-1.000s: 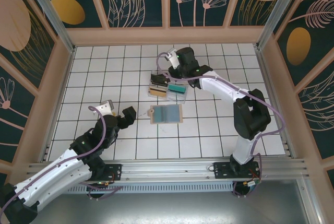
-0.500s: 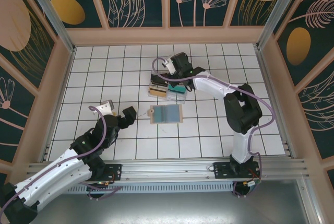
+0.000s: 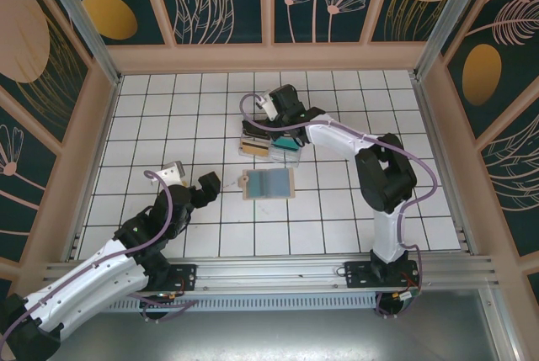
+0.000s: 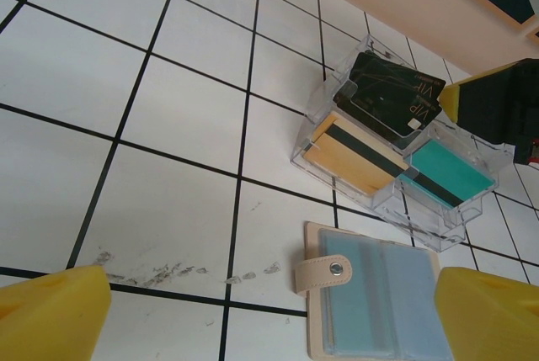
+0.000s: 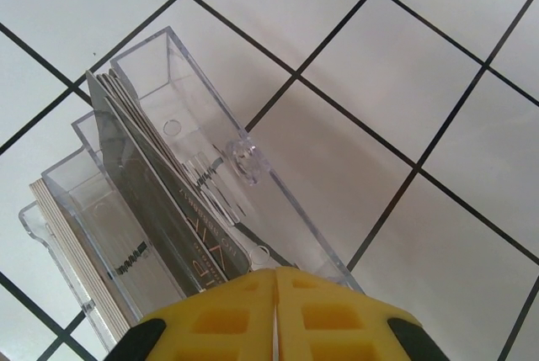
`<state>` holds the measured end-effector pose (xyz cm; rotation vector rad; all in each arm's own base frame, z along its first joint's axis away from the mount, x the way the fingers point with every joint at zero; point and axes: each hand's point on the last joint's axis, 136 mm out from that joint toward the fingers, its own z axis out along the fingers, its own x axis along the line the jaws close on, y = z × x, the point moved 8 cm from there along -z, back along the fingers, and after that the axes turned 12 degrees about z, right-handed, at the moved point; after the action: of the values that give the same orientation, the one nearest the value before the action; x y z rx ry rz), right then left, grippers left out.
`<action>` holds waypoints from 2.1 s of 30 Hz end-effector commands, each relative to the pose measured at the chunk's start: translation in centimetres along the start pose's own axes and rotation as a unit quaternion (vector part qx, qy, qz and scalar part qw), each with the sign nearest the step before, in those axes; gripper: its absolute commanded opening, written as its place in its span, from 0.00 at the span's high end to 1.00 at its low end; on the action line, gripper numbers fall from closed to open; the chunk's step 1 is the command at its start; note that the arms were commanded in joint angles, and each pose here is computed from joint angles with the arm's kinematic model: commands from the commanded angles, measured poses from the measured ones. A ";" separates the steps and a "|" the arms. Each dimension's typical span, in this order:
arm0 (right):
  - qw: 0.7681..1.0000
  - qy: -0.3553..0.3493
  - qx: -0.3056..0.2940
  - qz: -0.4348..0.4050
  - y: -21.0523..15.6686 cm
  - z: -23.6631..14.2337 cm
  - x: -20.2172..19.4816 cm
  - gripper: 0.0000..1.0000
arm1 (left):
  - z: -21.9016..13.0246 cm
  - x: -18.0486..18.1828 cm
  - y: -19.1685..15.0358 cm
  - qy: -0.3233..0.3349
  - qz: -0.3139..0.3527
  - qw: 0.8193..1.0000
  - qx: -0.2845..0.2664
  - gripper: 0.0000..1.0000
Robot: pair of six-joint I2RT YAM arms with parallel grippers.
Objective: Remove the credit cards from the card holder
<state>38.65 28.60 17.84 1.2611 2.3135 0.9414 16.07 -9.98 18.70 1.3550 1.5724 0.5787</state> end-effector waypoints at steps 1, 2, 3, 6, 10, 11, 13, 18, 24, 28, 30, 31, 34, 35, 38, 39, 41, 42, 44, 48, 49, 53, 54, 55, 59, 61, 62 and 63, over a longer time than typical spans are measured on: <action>1.000 -0.011 0.015 0.008 -0.3 0.4 0.1 0.89 | 0.1 -0.1 0.0 -0.008 -0.001 1.000 -0.003 0.01; 1.000 -0.015 0.012 0.008 -0.2 0.2 0.0 0.89 | 0.0 -0.1 0.0 -0.008 -0.002 1.000 -0.003 0.01; 1.000 -0.017 0.009 0.010 -0.2 0.0 -0.1 0.88 | 0.0 -0.2 0.0 -0.008 -0.002 1.000 -0.003 0.01; 0.999 -0.029 -0.006 0.019 0.4 -0.8 -0.7 0.87 | 0.0 -0.1 0.0 -0.007 -0.001 1.000 -0.004 0.01; 0.998 -0.049 -0.028 0.035 1.2 -2.1 -1.4 0.85 | 0.0 -0.2 0.1 -0.008 -0.003 1.000 -0.004 0.01; 0.997 -0.051 -0.034 0.037 1.4 -2.4 -1.5 0.85 | 0.0 -0.2 0.1 -0.008 -0.003 1.000 -0.005 0.01; 0.996 -0.055 -0.051 0.043 1.8 -3.2 -1.5 0.83 | 0.1 -0.2 0.0 -0.008 -0.002 1.000 -0.005 0.01; 0.996 -0.044 -0.066 0.046 2.5 -3.8 -0.7 0.82 | 0.1 -0.2 0.0 -0.008 -0.002 1.000 -0.003 0.01; 0.989 -0.013 -0.113 0.098 2.7 -6.2 -0.3 0.82 | 0.1 -0.3 0.0 -0.012 -0.003 1.000 0.001 0.01; 0.978 0.034 -0.144 0.146 1.4 -8.6 0.2 0.82 | 0.5 -0.6 -0.5 -0.026 -0.003 1.000 0.014 0.01; 0.971 0.063 -0.146 0.177 0.2 -9.7 0.4 0.84 | 0.7 -0.9 -0.8 -0.038 -0.005 0.999 0.023 0.03; 0.967 0.077 -0.144 0.196 -0.5 -10.3 0.5 0.87 | 0.8 -1.1 -0.9 -0.045 -0.005 0.999 0.028 0.04; 0.956 0.120 -0.120 0.239 -3.4 -11.6 1.2 0.88 | 1.2 -1.7 -1.3 -0.064 -0.008 0.997 0.044 0.09; 0.955 0.125 -0.114 0.245 -4.4 -11.9 1.5 0.88 | 1.4 -1.9 -1.5 -0.073 -0.010 0.996 0.050 0.11; 0.951 0.130 -0.089 0.264 -7.8 -12.6 2.1 0.90 | 2.2 -2.7 -2.3 -0.101 -0.020 0.992 0.073 0.18; 0.949 0.132 -0.081 0.274 -9.0 -12.8 2.2 0.90 | 2.5 -2.9 -2.7 -0.107 -0.023 0.991 0.083 0.21; 0.944 0.134 -0.066 0.293 -11.2 -13.0 2.3 0.93 | 3.2 -3.4 -3.4 -0.118 -0.029 0.987 0.101 0.30; 0.942 0.133 -0.059 0.301 -12.3 -13.0 2.4 0.94 | 3.6 -3.6 -3.7 -0.123 -0.031 0.986 0.112 0.33; 0.938 0.135 -0.044 0.315 -14.1 -12.8 2.5 0.96 | 4.3 -4.0 -4.3 -0.127 -0.032 0.983 0.130 0.38; 0.933 0.137 -0.017 0.333 -16.9 -11.7 2.8 0.99 | 5.7 -5.0 -5.0 -0.137 -0.026 0.978 0.156 0.45; 0.932 0.138 -0.010 0.335 -17.4 -11.4 2.9 0.99 | 6.0 -5.2 -5.2 -0.138 -0.024 0.977 0.160 0.46; 0.929 0.144 0.007 0.340 -18.2 -10.0 3.3 1.00 | 7.0 -5.8 -5.7 -0.140 -0.014 0.974 0.176 0.47; 0.930 0.143 0.012 0.339 -18.2 -9.7 3.4 1.00 | 7.3 -5.9 -5.9 -0.140 -0.012 0.974 0.180 0.47; 0.930 0.142 0.015 0.337 -18.2 -9.4 3.5 1.00 | 7.5 -6.0 -6.0 -0.142 -0.011 0.973 0.184 0.47; 0.933 0.125 0.031 0.335 -18.2 -8.0 3.6 1.00 | 8.4 -6.4 -6.5 -0.143 -0.004 0.970 0.196 0.48; 0.935 0.107 0.037 0.336 -18.3 -7.3 3.4 1.00 | 8.7 -6.5 -6.7 -0.143 0.000 0.969 0.199 0.48; 0.936 0.100 0.041 0.336 -18.4 -7.0 3.3 1.00 | 8.8 -6.6 -6.7 -0.141 0.002 0.969 0.200 0.48; 0.936 0.097 0.044 0.335 -18.5 -6.8 3.3 1.00 | 8.9 -6.7 -6.7 -0.142 0.005 0.969 0.201 0.49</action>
<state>20.64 20.73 9.29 2.1692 2.1359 1.1672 19.45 -18.99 10.50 1.6724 1.5620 0.0619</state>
